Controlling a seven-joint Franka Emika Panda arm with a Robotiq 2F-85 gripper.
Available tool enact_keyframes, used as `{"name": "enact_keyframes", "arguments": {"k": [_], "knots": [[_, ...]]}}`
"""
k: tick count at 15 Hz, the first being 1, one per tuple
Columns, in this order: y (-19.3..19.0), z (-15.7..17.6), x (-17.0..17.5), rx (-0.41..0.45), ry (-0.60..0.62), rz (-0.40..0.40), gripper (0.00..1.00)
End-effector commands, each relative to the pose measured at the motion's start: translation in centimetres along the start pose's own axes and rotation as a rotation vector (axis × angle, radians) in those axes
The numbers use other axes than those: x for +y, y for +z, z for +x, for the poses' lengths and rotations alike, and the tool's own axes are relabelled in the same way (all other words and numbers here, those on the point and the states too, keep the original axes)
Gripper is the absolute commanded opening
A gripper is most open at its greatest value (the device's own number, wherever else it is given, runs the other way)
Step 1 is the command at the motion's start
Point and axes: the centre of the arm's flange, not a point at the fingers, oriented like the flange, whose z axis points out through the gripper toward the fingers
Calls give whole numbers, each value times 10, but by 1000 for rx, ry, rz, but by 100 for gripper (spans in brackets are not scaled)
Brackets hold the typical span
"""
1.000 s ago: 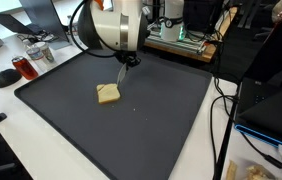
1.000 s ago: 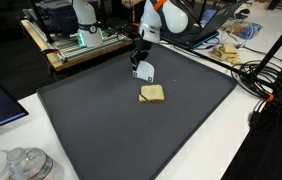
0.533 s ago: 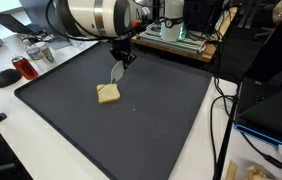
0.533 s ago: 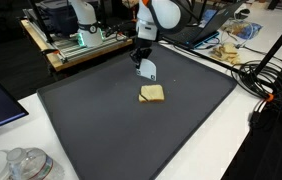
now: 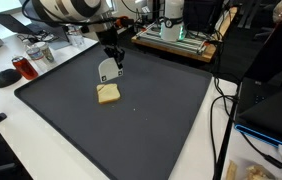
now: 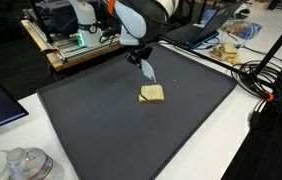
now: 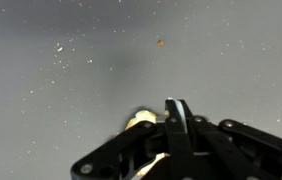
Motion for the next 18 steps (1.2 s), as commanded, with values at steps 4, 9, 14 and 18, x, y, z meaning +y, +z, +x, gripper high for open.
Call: {"name": "enact_keyframes", "arguments": {"k": [4, 9, 14, 18], "knots": [[0, 3, -3, 3, 17, 34, 4], [-9, 6, -7, 32, 111, 65, 1], [-13, 8, -9, 19, 253, 87, 1], [-25, 1, -13, 114, 384, 94, 1]]}}
